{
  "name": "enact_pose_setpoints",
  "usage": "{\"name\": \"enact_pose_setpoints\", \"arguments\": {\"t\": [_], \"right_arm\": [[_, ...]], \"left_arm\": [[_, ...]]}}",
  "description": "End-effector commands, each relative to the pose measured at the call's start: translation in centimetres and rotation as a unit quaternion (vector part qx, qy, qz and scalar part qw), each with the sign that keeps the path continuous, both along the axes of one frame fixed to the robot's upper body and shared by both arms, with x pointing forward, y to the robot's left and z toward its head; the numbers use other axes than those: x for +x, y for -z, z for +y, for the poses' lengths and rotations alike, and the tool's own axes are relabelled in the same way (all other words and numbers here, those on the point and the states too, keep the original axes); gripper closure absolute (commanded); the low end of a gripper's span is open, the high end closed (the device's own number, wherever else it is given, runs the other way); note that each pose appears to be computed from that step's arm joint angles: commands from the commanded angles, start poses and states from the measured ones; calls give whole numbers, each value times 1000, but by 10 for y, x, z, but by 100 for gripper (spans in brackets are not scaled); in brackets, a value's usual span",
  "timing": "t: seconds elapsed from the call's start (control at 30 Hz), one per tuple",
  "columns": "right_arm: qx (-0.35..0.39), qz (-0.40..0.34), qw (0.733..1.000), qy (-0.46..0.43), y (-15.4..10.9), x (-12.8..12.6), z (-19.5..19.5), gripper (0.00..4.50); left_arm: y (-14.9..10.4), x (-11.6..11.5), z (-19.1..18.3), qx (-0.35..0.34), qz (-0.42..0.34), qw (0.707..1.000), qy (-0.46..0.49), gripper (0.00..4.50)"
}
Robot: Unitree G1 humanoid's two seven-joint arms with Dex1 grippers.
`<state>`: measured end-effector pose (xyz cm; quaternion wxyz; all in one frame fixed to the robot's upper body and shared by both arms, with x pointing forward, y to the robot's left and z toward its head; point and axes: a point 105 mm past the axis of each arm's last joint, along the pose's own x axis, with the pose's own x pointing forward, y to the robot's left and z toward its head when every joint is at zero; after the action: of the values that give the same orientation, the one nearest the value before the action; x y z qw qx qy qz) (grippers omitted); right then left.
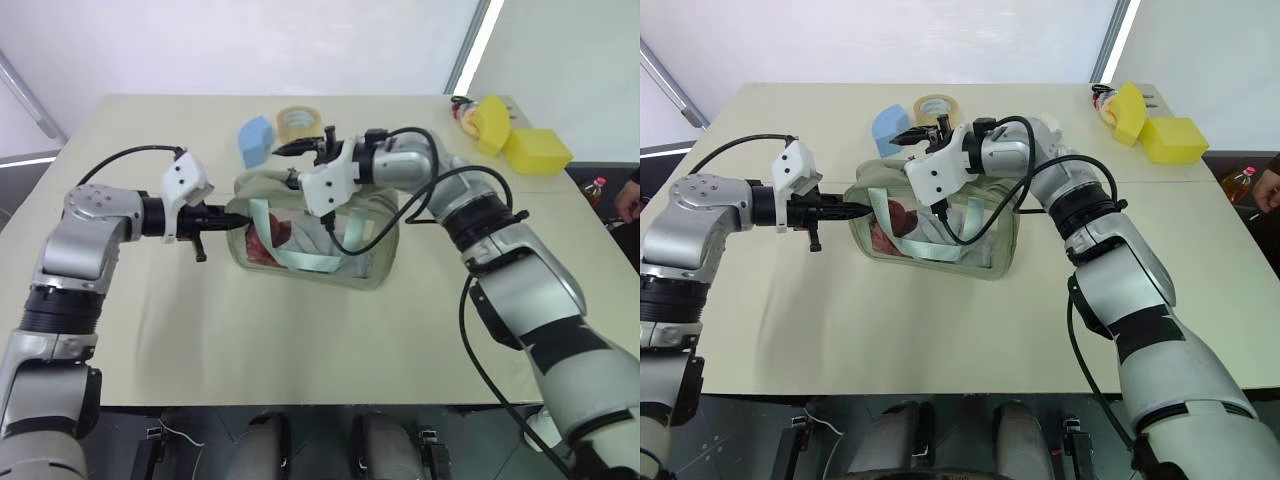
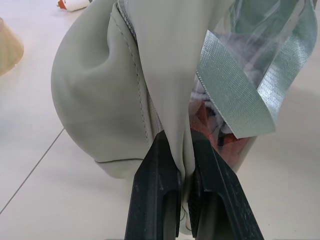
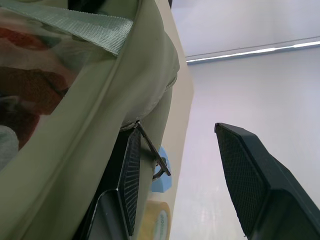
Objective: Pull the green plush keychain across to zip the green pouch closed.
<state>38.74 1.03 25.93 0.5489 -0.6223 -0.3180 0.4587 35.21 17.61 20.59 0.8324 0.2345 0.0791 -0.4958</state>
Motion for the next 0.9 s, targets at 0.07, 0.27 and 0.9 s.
{"name": "enact_pose_setpoints", "arguments": {"t": [0.07, 0.27, 0.9], "right_arm": [[13, -25, 999, -15, -17, -3, 6, 393], [15, -48, 998, 23, -26, 5, -26, 444], [11, -112, 958, 265, -49, -9, -166, 444]], "left_arm": [[-16, -5, -11, -9, -34, 999, 25, 450], [-16, -4, -12, -11, -36, 999, 26, 450], [-14, 6, -18, -11, -32, 999, 33, 450]]}}
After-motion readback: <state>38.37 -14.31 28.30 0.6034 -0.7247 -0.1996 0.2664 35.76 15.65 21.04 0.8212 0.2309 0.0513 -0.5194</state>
